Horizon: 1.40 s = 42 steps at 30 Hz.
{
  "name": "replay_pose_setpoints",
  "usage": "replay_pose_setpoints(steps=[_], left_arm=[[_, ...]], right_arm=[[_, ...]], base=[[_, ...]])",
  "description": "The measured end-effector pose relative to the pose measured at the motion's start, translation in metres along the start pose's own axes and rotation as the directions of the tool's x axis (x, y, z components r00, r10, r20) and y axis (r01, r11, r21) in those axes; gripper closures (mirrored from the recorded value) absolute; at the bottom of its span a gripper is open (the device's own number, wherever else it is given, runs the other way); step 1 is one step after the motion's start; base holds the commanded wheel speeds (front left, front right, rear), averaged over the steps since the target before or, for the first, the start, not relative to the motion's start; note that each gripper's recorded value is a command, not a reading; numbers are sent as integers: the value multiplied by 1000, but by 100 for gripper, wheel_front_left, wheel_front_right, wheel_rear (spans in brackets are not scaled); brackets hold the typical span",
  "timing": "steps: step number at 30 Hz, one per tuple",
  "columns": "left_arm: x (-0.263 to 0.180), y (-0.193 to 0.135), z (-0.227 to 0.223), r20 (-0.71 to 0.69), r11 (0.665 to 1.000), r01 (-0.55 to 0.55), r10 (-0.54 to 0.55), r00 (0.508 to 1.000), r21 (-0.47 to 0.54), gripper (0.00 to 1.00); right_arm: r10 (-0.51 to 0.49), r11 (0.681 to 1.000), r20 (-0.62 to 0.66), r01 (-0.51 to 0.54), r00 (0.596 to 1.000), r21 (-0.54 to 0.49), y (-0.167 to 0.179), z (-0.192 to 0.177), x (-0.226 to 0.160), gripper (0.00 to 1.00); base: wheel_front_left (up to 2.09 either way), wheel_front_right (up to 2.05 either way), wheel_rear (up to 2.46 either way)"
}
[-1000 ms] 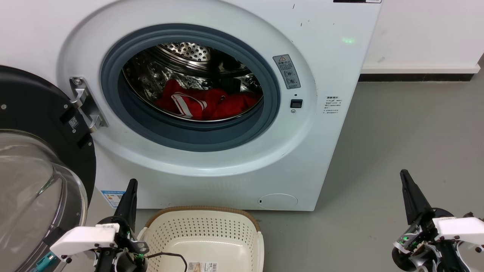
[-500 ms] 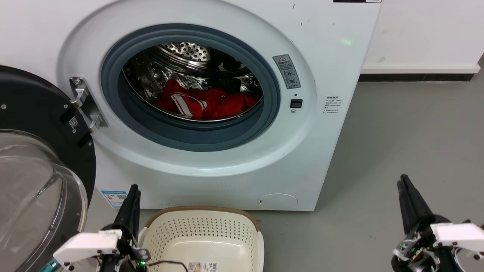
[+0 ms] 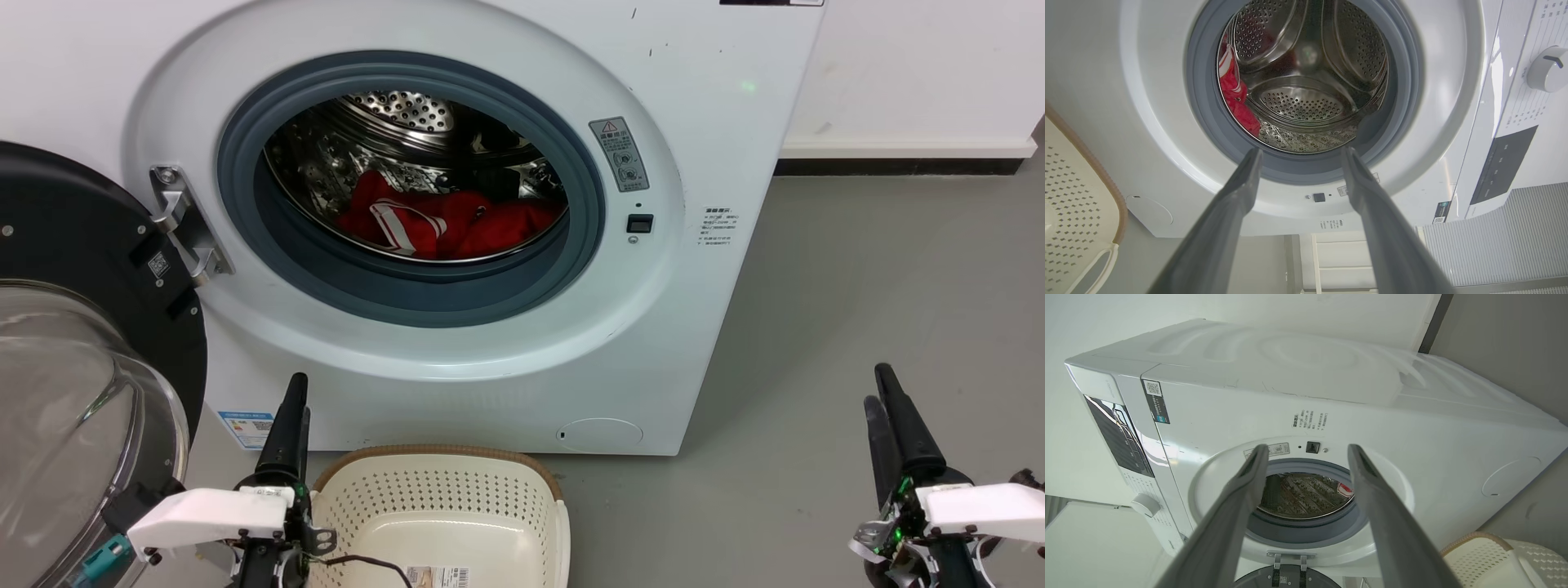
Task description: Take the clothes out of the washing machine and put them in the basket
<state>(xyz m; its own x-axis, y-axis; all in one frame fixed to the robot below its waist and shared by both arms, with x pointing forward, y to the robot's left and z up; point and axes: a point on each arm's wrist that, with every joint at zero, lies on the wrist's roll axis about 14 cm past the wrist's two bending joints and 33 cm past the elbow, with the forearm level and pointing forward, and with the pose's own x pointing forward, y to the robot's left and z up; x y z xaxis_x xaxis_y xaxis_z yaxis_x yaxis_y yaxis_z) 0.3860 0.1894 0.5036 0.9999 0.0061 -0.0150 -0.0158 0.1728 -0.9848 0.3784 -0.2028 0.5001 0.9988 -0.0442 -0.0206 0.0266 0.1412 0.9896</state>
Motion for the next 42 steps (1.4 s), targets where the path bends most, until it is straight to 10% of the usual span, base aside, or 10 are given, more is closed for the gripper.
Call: replay_pose_setpoints(steps=[15,42], left_arm=[[5,-27,-1,8,947,77,-83,996,311,0],[4,-42,-15,-25,682,117,-143,989,722,0]], right_arm=[[84,923,-13,-83,996,-376,26,-6,1,0],[127,605,-62,-126,990,-786,33,-21,-5,0]], base=[[0,0,0],[0,0,0]])
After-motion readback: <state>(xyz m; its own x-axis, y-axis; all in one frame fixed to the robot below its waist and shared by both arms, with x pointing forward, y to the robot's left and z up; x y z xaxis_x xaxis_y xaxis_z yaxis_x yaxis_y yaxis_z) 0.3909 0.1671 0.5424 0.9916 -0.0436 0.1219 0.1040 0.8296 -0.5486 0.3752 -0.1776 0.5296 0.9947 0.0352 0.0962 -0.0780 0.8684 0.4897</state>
